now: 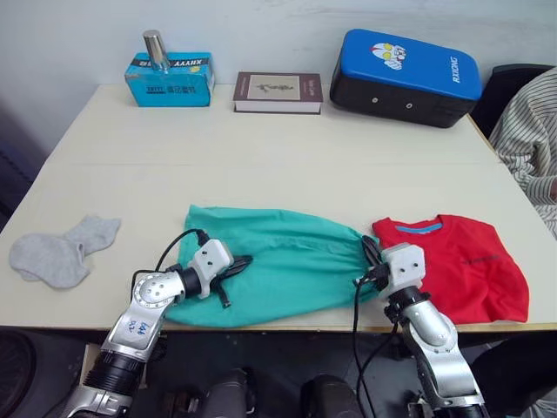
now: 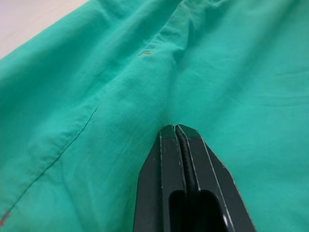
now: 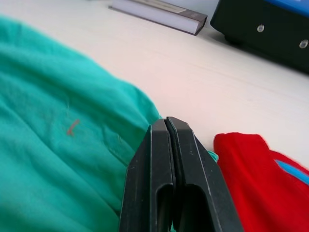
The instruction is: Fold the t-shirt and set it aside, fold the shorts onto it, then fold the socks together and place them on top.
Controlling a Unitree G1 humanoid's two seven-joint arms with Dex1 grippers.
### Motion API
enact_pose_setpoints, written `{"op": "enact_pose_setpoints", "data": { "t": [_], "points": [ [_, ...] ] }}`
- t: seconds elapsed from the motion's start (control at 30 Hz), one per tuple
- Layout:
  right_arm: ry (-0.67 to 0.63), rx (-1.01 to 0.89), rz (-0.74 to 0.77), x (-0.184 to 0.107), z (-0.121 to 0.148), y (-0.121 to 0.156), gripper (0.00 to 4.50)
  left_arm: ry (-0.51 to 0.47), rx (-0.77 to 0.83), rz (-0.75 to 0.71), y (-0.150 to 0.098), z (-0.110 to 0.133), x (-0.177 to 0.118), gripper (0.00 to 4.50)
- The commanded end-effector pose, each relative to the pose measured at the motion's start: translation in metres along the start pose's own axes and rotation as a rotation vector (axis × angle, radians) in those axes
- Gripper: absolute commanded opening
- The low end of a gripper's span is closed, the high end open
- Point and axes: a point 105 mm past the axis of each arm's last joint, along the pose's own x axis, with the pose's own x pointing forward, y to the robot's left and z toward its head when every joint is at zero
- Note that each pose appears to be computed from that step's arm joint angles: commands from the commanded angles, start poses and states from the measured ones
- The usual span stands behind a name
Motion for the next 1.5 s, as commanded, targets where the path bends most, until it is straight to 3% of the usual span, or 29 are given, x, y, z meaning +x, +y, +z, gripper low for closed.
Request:
{"op": "enact_pose_setpoints", "data": {
  "t": [0.03, 0.1, 0.17, 0.3, 0.47, 0.6, 0.67, 0.73, 0.87, 1.03, 1.13, 1.23, 1.37, 1.5],
  "points": [
    [-0.153, 0.092, 0.209, 0.017, 0.048, 0.037, 0.00, -0.237, -0.102, -0.061, 0.000, 0.044, 0.001, 0.03],
    [-0.120, 0.072, 0.250, 0.026, 0.046, 0.047, 0.00, -0.312, -0.119, -0.057, 0.005, 0.062, 0.002, 0.03],
    [-0.074, -0.005, 0.226, 0.038, 0.037, 0.049, 0.00, -0.316, -0.110, -0.025, 0.013, 0.069, 0.009, 0.03],
    [0.029, -0.079, 0.145, 0.052, 0.010, 0.049, 0.00, -0.165, -0.093, 0.090, 0.031, 0.045, 0.027, 0.03],
    [0.075, -0.141, 0.020, 0.036, -0.010, 0.020, 0.00, 0.008, -0.135, 0.244, 0.052, -0.003, 0.029, 0.03],
    [0.030, -0.095, -0.001, 0.019, -0.003, 0.001, 0.00, 0.049, -0.147, 0.235, 0.046, -0.021, 0.024, 0.03],
    [-0.045, 0.010, 0.053, 0.009, 0.015, 0.006, 0.00, -0.060, -0.151, 0.187, 0.038, -0.008, 0.025, 0.03],
    [-0.102, 0.156, 0.104, -0.007, 0.038, 0.009, 0.35, -0.216, -0.154, 0.124, 0.032, 0.017, 0.025, 0.00],
    [-0.017, 0.371, 0.143, -0.045, 0.052, 0.006, 1.57, -0.324, -0.105, 0.014, 0.026, 0.040, 0.025, 0.00],
    [0.262, 0.749, 0.058, -0.104, 0.039, 0.003, 3.27, -0.358, -0.001, -0.203, 0.003, 0.057, 0.029, 0.00],
    [0.397, 0.906, 0.008, -0.122, 0.030, 0.008, 4.41, -0.333, 0.036, -0.347, -0.015, 0.054, 0.031, 0.00],
    [0.601, 0.942, -0.015, -0.130, 0.005, 0.023, 4.46, -0.289, 0.059, -0.425, -0.024, 0.045, 0.034, 0.00],
    [0.646, 1.072, -0.084, -0.115, -0.008, 0.035, 4.46, -0.291, 0.017, -0.390, -0.021, 0.043, 0.045, 0.00],
    [0.662, 1.104, -0.175, -0.097, -0.023, 0.033, 4.46, -0.228, 0.025, -0.418, -0.029, 0.032, 0.061, 0.00]
  ]
}}
